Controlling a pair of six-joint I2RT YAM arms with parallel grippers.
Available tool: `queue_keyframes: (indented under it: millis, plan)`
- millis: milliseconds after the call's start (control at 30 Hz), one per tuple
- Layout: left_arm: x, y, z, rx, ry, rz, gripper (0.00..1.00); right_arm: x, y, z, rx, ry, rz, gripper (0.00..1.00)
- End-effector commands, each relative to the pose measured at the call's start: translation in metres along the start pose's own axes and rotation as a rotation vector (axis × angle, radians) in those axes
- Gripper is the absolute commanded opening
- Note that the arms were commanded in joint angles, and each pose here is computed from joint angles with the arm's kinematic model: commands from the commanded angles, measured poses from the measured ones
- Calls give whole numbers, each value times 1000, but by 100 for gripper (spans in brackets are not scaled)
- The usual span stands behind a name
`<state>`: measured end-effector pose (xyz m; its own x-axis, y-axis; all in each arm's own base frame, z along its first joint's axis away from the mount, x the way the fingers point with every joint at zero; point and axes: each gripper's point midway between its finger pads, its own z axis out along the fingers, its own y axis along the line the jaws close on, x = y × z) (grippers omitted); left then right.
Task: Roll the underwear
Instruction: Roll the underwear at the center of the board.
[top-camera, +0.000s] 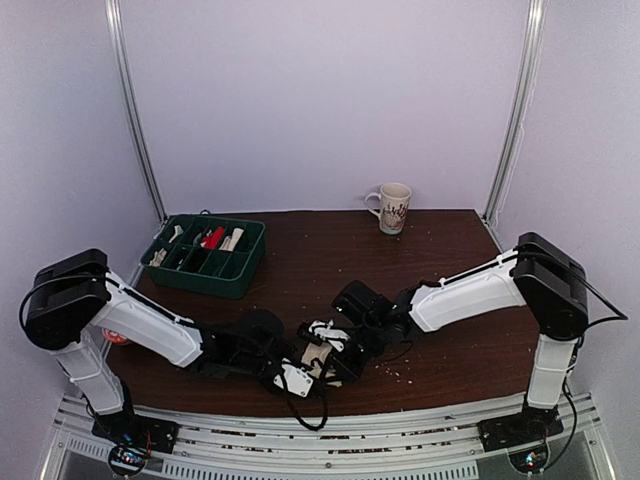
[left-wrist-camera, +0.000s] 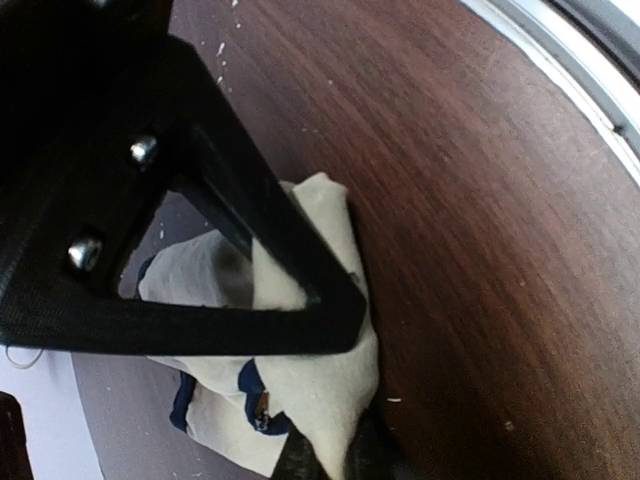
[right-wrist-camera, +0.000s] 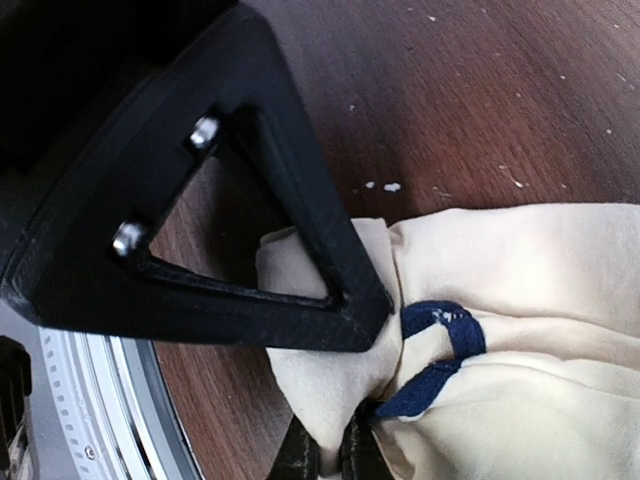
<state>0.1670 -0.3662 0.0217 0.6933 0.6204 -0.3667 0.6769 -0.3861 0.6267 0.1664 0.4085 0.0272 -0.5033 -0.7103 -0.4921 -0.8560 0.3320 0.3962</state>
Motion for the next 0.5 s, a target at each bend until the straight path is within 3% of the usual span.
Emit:
queue_keyframes:
  millis: [0,233,467]
  plan:
    - [-6,-7,10,70,-9,-34,0,39,-34,-2,145,109,72,9]
    - [-7,-37,27,374,9,-206,0,24,-38,-51,300,-24,14,42]
    - [-6,-16,24,547,-51,-440,0,29,-46,-112,531,-190,15,55]
